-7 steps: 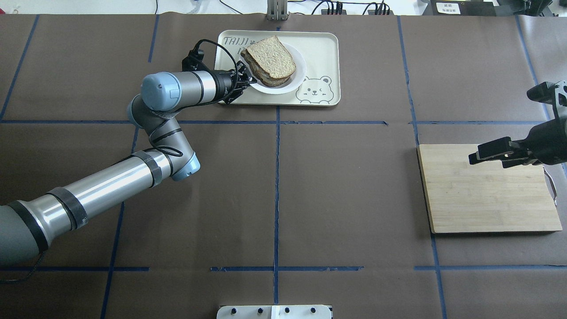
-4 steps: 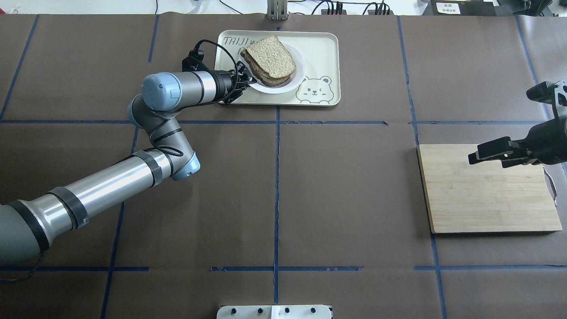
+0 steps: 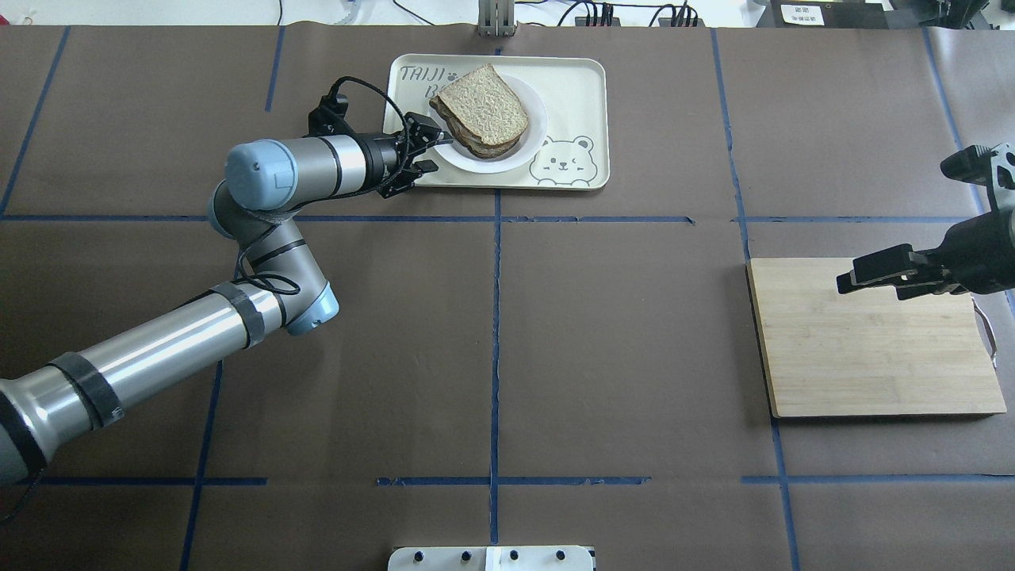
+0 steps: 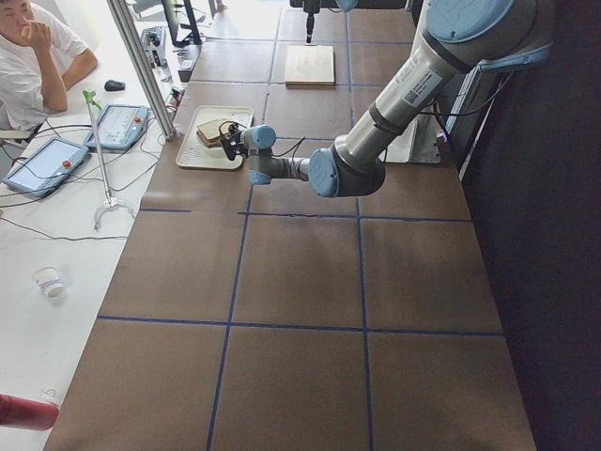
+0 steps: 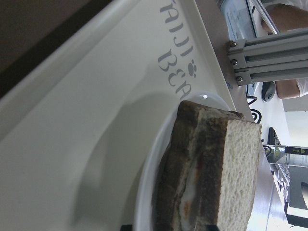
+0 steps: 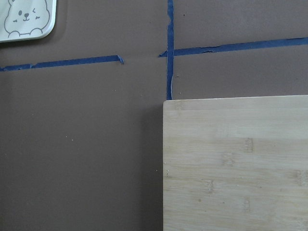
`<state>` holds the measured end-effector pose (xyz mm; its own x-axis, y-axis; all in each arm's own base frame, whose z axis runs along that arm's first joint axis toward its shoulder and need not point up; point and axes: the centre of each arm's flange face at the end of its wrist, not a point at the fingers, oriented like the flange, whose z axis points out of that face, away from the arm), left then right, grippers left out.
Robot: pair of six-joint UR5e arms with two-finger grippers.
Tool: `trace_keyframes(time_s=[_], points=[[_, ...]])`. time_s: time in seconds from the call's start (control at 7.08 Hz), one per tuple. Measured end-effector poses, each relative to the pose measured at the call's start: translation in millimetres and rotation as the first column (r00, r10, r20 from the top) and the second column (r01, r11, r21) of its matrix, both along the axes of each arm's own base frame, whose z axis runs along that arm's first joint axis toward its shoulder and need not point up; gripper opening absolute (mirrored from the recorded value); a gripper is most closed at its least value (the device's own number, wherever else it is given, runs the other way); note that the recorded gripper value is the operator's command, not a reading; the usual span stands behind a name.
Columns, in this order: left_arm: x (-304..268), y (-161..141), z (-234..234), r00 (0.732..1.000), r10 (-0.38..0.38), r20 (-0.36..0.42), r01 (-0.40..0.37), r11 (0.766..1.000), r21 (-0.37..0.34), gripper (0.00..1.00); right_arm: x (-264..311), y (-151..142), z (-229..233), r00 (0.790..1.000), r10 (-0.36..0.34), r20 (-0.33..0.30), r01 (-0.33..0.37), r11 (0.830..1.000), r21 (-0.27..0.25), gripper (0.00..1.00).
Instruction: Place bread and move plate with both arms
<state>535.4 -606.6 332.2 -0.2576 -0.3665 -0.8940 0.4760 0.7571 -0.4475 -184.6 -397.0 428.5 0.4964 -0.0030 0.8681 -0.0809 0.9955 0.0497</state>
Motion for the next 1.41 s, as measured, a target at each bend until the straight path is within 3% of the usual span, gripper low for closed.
trace_keyframes(time_s=[0.42, 0.56, 0.71, 0.85, 0.99, 1.27, 1.41], points=[[-43.3, 35.3, -1.3, 1.000, -0.003, -0.023, 0.005, 0.996, 0.091, 0.74, 2.4, -0.6, 1.4, 1.000, 0.005, -0.002, -0.005, 1.000, -0.002, 1.00], [-67.5, 50.3, 12.0, 0.999, -0.017, 0.043, 0.010, 0.987, 0.161, 0.75, 5.1, -1.6, 4.1, 1.000, 0.013, -0.007, -0.013, 1.000, -0.006, 1.00], [-93.8, 57.4, 14.5, 0.986, -0.046, 0.160, 0.008, 0.973, 0.230, 0.80, 10.4, -2.8, 8.1, 1.000, 0.027, -0.015, -0.027, 1.000, -0.011, 1.00], [-125.3, 60.0, 7.4, 0.945, -0.077, 0.317, -0.012, 0.963, 0.270, 0.85, 19.9, -4.8, 12.2, 0.999, 0.048, -0.022, -0.049, 0.999, -0.017, 1.00], [-168.3, 58.4, 4.6, 0.860, -0.103, 0.500, -0.052, 0.957, 0.286, 0.86, 32.9, -6.6, 17.2, 0.997, 0.074, -0.029, -0.075, 0.997, -0.024, 1.00], [-281.1, 52.9, 44.8, 0.584, -0.120, 0.803, -0.179, 0.946, 0.272, 0.87, 64.8, -7.1, 36.3, 0.992, 0.109, -0.059, -0.110, 0.994, -0.015, 1.00], [-331.3, 49.9, 75.5, 0.455, -0.089, 0.886, -0.281, 0.930, 0.238, 0.88, 81.8, -6.7, 51.7, 0.990, 0.119, -0.080, -0.120, 0.993, -0.009, 1.00]])
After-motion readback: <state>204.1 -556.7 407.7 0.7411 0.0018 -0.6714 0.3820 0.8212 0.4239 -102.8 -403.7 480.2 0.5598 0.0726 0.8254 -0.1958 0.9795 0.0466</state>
